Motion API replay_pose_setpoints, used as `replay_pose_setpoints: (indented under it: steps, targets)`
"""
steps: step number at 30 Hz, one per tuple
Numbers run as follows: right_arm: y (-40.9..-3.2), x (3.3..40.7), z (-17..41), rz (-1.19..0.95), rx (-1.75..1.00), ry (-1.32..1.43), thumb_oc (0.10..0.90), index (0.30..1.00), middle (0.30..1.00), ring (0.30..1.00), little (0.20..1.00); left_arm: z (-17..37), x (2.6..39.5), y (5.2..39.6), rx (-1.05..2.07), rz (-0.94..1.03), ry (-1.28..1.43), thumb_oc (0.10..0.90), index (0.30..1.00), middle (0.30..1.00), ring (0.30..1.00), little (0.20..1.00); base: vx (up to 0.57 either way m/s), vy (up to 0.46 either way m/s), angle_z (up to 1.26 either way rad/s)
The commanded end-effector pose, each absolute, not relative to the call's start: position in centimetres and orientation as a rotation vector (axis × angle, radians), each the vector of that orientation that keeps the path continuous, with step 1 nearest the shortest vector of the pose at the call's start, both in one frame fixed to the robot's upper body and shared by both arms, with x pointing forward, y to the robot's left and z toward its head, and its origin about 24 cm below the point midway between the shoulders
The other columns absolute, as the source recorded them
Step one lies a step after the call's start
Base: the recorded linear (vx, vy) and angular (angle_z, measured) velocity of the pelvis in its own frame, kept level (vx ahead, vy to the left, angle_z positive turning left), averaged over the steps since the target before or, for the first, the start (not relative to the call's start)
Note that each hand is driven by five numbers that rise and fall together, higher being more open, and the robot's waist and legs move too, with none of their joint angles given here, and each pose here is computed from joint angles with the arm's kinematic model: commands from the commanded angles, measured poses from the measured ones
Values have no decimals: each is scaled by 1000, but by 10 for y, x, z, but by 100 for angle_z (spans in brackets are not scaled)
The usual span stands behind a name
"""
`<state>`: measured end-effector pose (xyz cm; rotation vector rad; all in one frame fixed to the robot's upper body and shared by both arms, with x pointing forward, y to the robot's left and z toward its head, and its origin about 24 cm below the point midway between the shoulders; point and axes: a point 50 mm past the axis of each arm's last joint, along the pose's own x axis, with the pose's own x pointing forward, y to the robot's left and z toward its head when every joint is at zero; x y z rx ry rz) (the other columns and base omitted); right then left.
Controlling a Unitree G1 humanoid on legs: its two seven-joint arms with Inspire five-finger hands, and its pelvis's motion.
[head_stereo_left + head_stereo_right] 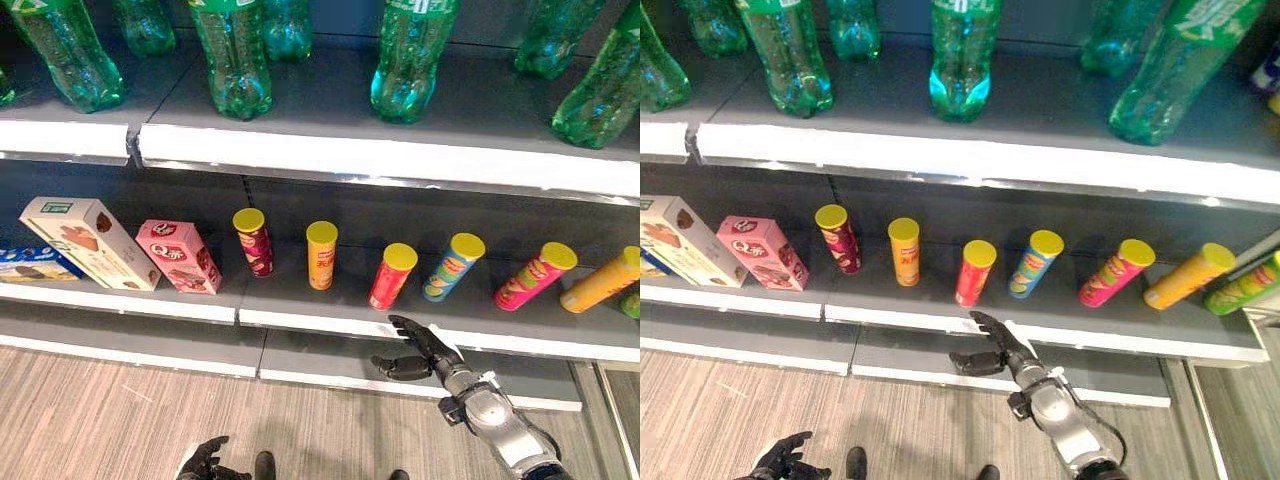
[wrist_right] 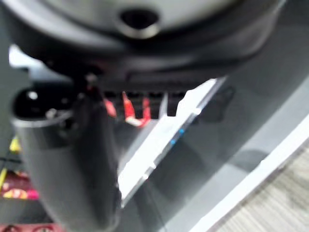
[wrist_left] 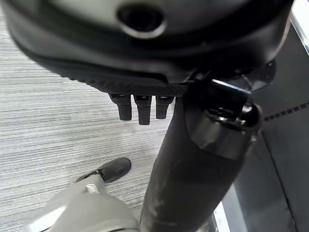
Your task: Put the goods on the table back onto the shelves and tidy them up.
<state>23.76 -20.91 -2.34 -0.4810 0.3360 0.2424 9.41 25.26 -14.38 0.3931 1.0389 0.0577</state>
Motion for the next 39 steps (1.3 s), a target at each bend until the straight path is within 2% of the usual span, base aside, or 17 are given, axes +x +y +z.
replay_pose_setpoints:
  steps: [1, 22, 27, 39]
  targets:
    - [-208, 271, 18, 198, -514, 115, 800, 900, 900, 900, 900, -131, 116, 272, 456, 94, 963, 800, 900, 900, 900, 900, 69, -23, 2]
    - [-234, 286, 22, 42, -518, 146, 800, 900, 900, 900, 900, -131, 110, 278, 450, 125, 979, 800, 900, 900, 900, 900, 3, -1, 1]
    - [-246, 301, 34, -21, -551, 135, 800, 900, 900, 900, 900, -129, 112, 278, 446, 118, 962, 800, 900, 900, 900, 900, 0, 0, 0]
    - [-247, 318, 40, -47, -576, 148, 800, 900, 900, 900, 900, -129, 111, 279, 449, 114, 964, 800, 900, 900, 900, 900, 0, 0, 3]
